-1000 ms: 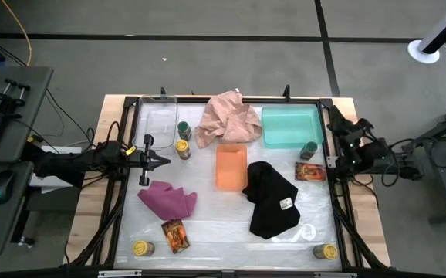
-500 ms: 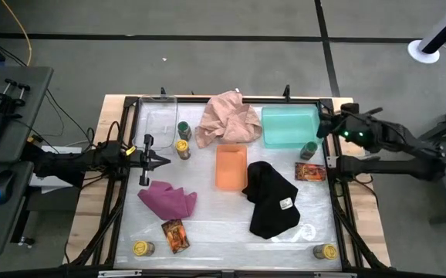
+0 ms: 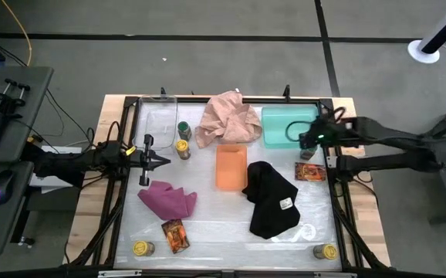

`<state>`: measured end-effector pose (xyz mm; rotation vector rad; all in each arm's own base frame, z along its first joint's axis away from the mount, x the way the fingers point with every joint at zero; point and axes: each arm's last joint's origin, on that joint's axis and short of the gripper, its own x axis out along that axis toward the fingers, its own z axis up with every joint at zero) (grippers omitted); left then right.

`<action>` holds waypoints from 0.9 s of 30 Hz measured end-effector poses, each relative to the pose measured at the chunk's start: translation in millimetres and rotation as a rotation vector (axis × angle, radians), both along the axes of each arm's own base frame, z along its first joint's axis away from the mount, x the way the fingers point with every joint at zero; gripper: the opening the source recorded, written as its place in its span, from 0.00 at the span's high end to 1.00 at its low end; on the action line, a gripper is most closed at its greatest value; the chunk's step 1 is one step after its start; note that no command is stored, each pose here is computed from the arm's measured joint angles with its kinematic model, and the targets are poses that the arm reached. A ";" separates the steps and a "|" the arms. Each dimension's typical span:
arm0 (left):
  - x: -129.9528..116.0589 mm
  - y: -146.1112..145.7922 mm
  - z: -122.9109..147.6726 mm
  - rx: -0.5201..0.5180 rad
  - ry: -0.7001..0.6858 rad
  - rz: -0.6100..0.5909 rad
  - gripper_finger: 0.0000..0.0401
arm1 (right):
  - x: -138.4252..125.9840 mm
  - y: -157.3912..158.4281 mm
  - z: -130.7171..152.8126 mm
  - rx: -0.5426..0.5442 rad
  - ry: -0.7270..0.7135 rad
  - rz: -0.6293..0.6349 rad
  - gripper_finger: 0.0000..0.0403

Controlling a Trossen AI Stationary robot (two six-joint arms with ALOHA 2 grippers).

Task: Sort spices by type
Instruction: Put the right green seasoning bottle into the orange bin

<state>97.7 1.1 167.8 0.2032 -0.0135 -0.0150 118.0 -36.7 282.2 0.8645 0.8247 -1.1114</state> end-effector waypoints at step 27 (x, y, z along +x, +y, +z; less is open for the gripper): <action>0.0 0.0 0.0 0.000 0.000 0.000 1.00 | 37.2 -39.7 -50.6 0.298 0.363 -0.238 0.28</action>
